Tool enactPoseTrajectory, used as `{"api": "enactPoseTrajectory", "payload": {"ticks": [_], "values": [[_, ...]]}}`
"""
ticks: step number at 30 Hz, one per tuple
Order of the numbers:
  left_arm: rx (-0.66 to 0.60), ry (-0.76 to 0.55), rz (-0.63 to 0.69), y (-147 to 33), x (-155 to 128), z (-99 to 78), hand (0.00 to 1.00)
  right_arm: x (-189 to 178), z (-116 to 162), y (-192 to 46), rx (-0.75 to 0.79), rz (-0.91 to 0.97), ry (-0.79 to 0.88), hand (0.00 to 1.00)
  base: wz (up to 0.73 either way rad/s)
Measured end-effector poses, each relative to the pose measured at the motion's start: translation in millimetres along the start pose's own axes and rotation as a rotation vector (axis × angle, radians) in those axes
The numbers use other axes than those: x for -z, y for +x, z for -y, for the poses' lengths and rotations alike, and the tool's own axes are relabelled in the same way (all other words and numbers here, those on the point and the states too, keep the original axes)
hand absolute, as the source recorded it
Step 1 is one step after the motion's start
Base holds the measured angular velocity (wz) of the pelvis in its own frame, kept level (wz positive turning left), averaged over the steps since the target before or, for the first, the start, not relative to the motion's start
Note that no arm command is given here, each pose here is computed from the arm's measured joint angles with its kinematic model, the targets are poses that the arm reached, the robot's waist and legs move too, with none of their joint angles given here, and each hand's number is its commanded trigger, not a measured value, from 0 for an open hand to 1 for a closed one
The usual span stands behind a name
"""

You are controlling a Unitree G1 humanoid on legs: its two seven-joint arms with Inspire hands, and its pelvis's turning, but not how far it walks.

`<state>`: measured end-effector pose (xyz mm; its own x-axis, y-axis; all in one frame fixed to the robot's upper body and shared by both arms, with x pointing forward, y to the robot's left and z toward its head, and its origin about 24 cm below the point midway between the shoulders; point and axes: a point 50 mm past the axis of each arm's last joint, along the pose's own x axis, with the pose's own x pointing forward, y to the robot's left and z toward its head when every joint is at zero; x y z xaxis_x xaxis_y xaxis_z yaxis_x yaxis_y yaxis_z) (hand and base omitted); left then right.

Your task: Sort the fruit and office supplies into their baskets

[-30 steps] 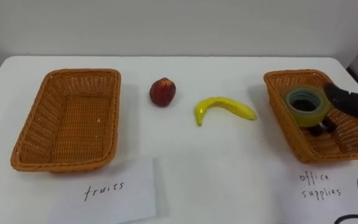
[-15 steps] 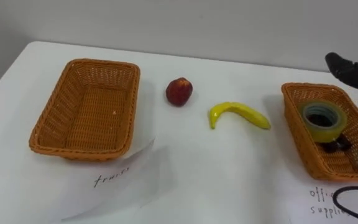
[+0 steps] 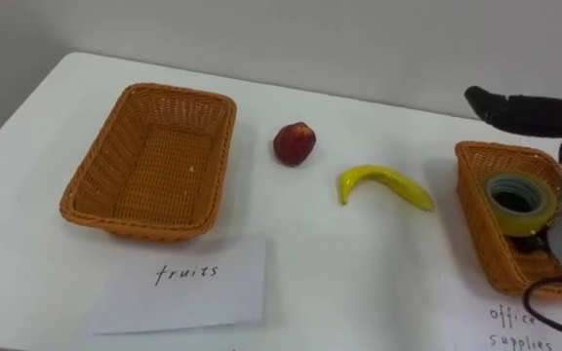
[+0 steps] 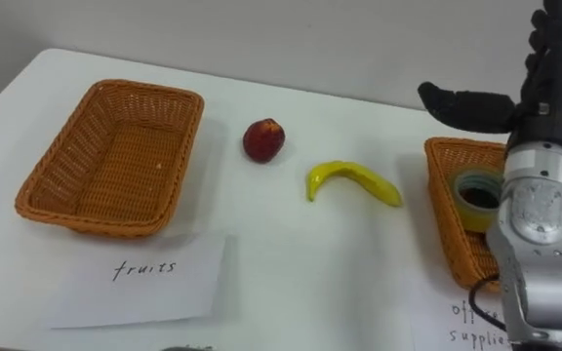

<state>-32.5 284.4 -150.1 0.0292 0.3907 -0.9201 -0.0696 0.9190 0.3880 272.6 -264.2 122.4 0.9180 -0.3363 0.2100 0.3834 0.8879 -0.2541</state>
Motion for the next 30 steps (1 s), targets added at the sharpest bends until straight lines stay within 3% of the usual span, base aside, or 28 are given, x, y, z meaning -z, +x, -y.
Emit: {"api": "enactPoseTrajectory", "payload": {"ticks": [6, 14, 18, 23, 30], "values": [[-0.024, 0.007, 0.02, 0.7, -4.8, -9.0, 0.0, 1.5, -15.1, -2.8, -0.102, 0.013, -0.091, 0.0, 0.01], [-0.035, 0.033, 0.034, 2.5, -16.0, -8.5, 0.0, 35.1, -36.2, -10.7, -0.268, -0.093, -0.231, 0.0, 0.06], [-0.036, 0.035, 0.045, 2.9, -20.6, -8.8, 0.0, 40.2, -33.6, -10.2, -0.314, -0.111, -0.277, 0.0, 0.0], [-0.034, 0.033, 0.077, 2.6, -30.2, -10.5, 0.0, 40.9, -27.5, -8.0, -0.377, -0.093, -0.449, 0.0, 0.0], [-0.041, 0.037, 0.104, 1.9, -37.7, -10.2, 0.0, 41.9, -21.6, -6.1, -0.417, -0.113, -0.524, 0.0, 0.0]]}}
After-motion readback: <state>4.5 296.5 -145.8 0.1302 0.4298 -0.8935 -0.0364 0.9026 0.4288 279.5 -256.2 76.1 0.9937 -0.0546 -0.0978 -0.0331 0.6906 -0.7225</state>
